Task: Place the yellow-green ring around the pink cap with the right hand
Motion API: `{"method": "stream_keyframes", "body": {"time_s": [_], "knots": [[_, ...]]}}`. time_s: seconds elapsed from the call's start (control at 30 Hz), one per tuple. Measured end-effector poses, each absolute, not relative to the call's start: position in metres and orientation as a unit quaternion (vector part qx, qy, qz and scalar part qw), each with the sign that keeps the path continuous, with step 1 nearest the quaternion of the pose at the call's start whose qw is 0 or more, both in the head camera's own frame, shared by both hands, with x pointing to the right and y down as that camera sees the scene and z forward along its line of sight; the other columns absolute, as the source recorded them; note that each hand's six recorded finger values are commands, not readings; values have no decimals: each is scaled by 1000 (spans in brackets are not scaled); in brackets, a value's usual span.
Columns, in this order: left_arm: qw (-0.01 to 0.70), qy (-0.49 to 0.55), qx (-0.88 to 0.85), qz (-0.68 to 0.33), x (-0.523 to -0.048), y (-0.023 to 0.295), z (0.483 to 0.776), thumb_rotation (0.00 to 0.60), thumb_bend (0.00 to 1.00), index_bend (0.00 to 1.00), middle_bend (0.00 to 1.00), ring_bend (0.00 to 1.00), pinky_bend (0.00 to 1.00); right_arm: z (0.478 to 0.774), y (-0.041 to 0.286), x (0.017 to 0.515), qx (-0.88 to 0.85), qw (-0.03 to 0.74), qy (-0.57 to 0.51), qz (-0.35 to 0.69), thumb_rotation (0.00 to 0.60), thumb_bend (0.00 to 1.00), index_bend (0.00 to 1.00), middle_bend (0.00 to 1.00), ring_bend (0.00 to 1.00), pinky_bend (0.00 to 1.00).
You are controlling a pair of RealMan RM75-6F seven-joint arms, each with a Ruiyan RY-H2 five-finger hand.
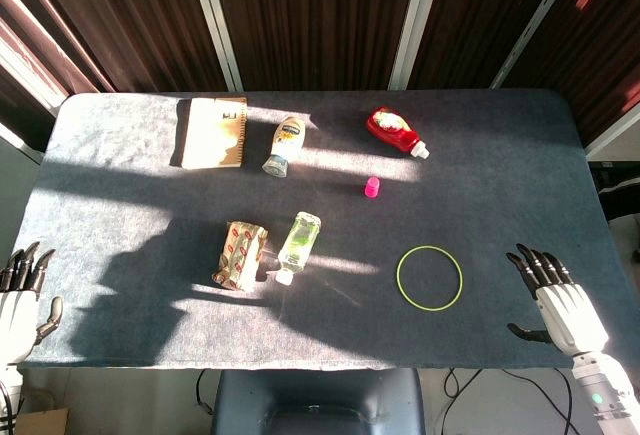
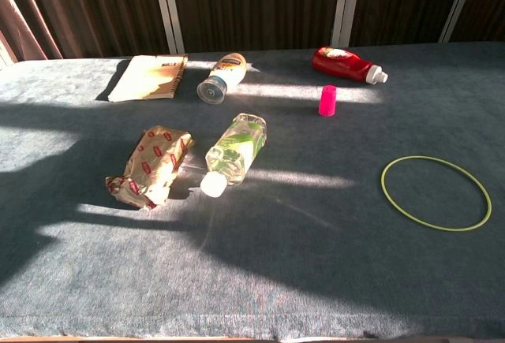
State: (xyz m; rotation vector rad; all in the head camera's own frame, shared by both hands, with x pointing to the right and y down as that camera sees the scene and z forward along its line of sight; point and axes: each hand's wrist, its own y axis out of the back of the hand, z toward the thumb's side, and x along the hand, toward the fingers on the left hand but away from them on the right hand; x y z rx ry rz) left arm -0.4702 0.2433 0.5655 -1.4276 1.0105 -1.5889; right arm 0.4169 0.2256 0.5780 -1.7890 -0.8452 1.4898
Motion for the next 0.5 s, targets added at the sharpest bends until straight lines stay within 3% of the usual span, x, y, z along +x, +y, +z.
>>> {"method": "stream_keyframes", "body": {"time_s": [0.23, 0.33, 0.4, 0.47, 0.5], "knots": [[375, 386, -572, -619, -465, 246, 564, 600, 460, 142, 45, 4, 187, 582, 227, 416, -688, 315, -315, 572, 600, 64, 1, 0, 0, 151], [375, 386, -574, -617, -464, 246, 565, 600, 460, 152, 48, 4, 187, 585, 226, 415, -692, 316, -315, 568, 600, 64, 41, 76, 66, 246], [372, 386, -577, -616, -464, 246, 566, 600, 462, 162, 56, 4, 187, 586, 225, 413, -692, 323, -317, 563, 600, 64, 121, 260, 279, 421], [369, 384, -581, -616, -463, 246, 566, 600, 463, 176, 68, 4, 187, 589, 226, 411, -692, 332, -315, 558, 600, 64, 196, 427, 561, 674], [368, 385, -582, -614, -463, 246, 566, 600, 462, 181, 71, 4, 186, 590, 226, 410, -694, 335, -313, 555, 600, 64, 213, 460, 619, 736]]}}
